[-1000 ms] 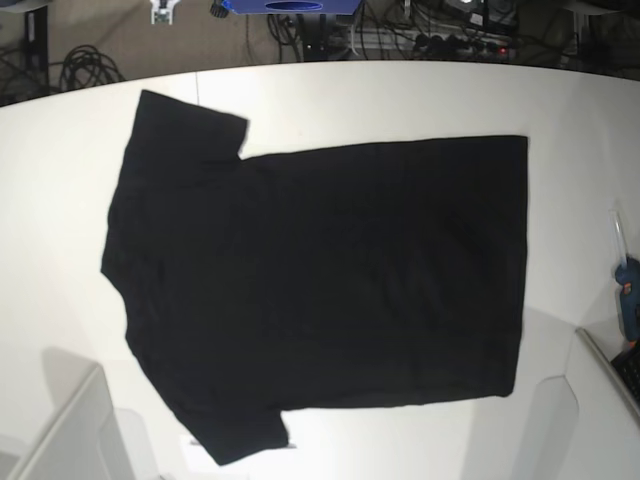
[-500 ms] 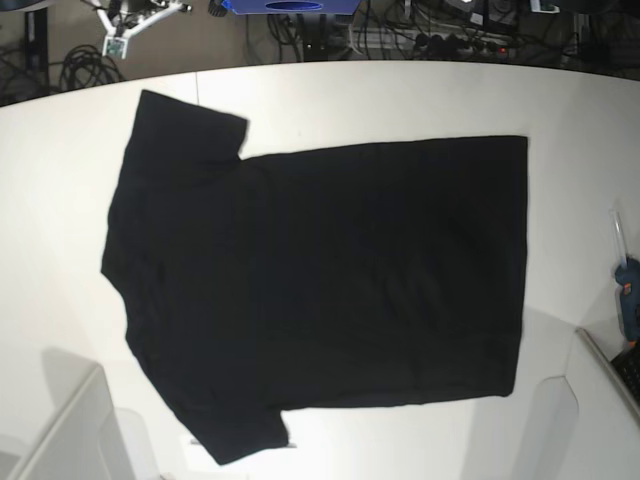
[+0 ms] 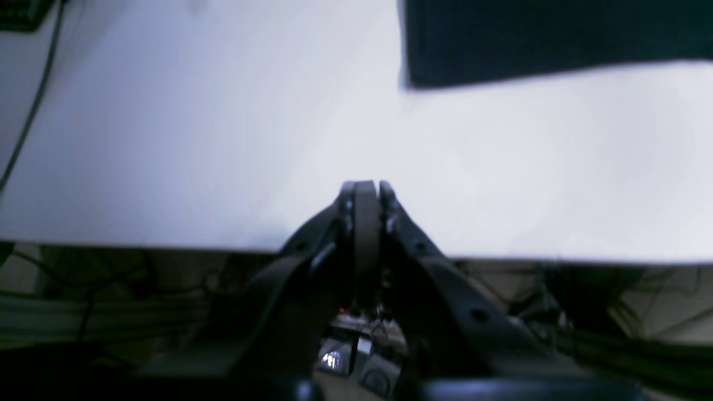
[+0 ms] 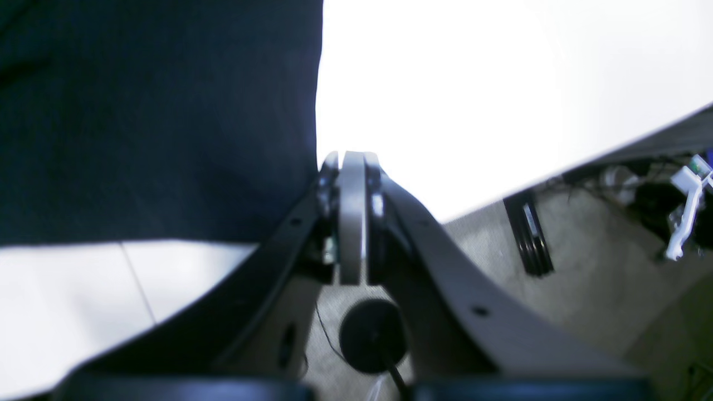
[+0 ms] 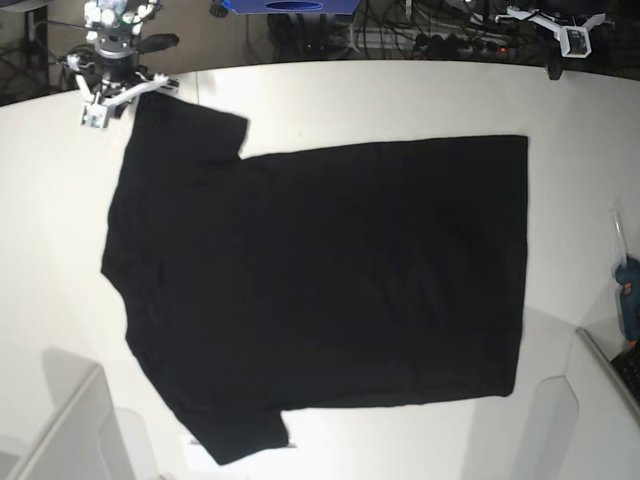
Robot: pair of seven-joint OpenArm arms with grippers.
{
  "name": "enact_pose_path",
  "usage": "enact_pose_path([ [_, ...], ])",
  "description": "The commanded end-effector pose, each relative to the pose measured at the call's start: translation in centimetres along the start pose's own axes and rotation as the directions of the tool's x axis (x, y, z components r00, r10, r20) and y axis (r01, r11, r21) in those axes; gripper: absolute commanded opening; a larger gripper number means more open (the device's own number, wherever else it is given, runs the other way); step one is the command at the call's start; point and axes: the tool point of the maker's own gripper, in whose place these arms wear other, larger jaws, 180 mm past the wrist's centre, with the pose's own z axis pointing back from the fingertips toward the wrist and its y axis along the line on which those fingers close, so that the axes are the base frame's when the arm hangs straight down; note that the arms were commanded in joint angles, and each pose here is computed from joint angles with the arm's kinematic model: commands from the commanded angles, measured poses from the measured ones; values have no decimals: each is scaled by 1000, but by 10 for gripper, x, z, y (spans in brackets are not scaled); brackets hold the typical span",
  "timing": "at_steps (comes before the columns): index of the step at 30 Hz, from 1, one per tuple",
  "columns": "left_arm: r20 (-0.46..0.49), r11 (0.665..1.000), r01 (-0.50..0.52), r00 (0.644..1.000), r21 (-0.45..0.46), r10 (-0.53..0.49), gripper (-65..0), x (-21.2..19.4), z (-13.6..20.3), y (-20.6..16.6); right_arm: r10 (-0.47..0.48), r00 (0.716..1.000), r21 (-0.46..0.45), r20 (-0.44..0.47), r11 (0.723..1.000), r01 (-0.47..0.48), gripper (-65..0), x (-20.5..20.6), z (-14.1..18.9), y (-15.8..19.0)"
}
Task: Fold the T-shirt properly
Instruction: 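Move both grippers to the black T-shirt's shoulder-edge corners and grasp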
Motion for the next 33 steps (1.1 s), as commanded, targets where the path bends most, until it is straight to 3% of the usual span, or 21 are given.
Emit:
enact_pose_path([
  [1, 35, 1000, 8, 999, 5, -8, -569, 10, 1, 3, -25, 999, 10, 46, 1000, 25, -483, 13, 0, 1],
  [3, 56, 1000, 0, 998, 7, 0, -429, 15, -5, 1, -111, 992, 66, 60, 992, 107, -386, 21, -3, 9],
  [6, 78, 1000, -9, 997, 9, 8, -258, 21, -10, 0, -201, 977, 159, 67, 969, 189, -338, 32, -4, 15],
  [9, 95, 999, -41, 995, 5, 41, -158, 26, -15, -1, -302, 953, 312, 7, 906, 285, -309, 36, -4, 31],
  [12, 95, 985, -169, 981, -27, 171, -160, 27, -19, -3, -427, 903, 367, -48, 833, 414, -275, 43, -11, 20],
  [15, 60, 958, -265, 960, -108, 272, -165, 30, -25, -11, -481, 870, 354, -110, 799, 487, -272, 39, -26, 7],
  [22, -21, 940, -303, 953, -160, 304, -166, 31, -38, -13, -509, 838, 310, -195, 779, 545, -270, 18, -53, 3],
  [25, -15, 940, -313, 949, -135, 314, -166, 33, -39, -5, -492, 844, 340, -215, 772, 537, -273, 13, -59, 10],
  [33, -12, 928, -323, 945, -187, 327, -166, 36, -46, -16, -434, 863, 405, -259, 763, 505, -273, -2, -58, 31],
])
